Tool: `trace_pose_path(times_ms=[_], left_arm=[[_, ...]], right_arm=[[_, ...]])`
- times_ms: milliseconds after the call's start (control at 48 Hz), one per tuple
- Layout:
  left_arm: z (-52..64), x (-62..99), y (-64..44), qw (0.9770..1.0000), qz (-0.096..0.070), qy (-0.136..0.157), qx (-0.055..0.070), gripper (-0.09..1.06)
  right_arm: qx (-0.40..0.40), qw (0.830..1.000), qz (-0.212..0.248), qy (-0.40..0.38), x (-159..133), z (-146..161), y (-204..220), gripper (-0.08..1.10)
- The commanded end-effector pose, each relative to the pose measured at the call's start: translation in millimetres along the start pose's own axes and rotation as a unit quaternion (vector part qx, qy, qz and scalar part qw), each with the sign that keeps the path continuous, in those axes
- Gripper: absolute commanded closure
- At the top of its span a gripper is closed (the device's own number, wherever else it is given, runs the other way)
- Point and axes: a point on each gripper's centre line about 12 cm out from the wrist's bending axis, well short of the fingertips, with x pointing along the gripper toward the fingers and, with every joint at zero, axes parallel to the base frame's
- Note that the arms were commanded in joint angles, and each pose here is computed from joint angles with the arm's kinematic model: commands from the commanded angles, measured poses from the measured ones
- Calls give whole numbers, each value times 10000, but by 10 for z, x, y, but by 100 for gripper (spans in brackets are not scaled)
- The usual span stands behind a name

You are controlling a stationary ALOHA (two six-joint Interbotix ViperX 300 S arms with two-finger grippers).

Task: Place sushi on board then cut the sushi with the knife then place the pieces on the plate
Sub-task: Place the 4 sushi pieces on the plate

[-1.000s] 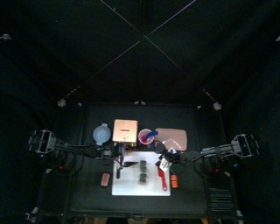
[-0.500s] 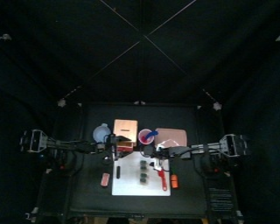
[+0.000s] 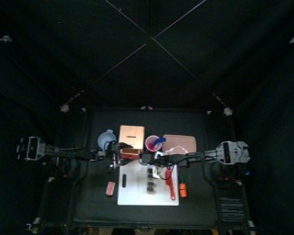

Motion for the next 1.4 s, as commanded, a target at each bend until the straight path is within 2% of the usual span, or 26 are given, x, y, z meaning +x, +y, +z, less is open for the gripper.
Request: trace_pose_path(times_ms=[21,354,542,667,875,1042,1208,1396], left_arm=[[68,-33,15,9999,17,-154,12,-5],[46,-85,17,9999,17,-139,12,-5],[34,-95,19,9999,23,-124,7,-5],[7,-104,17,10000,17,-85,9,-5],[-2,-109,8,10000,2,-77,12,-5],[-4,-109,18,10000,22,-70,4,-5],[-4,-109,21,10000,20,-70,15,-5],[-9,-112,15,10000,9,-62,22,-5]], right_arm=[[40,9999,36,-150,-29,108,22,17],[106,9999,-18,89,132,28,-10,22],[148,9998,-26,102,150,31,-28,41],[227,9997,26,47,35,68,-8,51],[468,9974,145,527,-359,-119,25,51],[1259,9883,213,840,-585,-466,-5,51],[2095,9759,-82,609,-762,-727,-227,51],[3346,9409,-517,107,-834,-902,-582,51]])
